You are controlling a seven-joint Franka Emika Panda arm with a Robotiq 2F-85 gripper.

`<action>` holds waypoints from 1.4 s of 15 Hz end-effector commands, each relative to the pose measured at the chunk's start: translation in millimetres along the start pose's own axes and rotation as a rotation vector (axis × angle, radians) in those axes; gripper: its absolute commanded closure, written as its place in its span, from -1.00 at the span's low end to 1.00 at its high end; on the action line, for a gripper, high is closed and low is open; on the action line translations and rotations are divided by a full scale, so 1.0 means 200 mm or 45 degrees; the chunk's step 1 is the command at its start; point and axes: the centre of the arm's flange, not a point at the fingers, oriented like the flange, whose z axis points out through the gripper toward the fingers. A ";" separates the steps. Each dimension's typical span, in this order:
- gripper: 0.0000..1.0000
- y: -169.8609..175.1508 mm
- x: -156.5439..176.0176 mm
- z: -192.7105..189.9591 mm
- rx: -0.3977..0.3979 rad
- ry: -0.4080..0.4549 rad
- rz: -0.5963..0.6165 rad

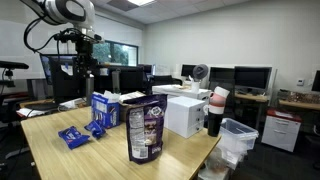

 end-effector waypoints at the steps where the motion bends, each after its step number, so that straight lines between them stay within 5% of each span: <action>1: -0.44 -0.03 -0.14 0.00 -0.063 0.039 -0.134; 7: -0.98 -0.08 -0.27 0.01 -0.085 0.028 -0.181; 21: -1.00 0.04 -0.19 0.14 -0.037 -0.074 -0.091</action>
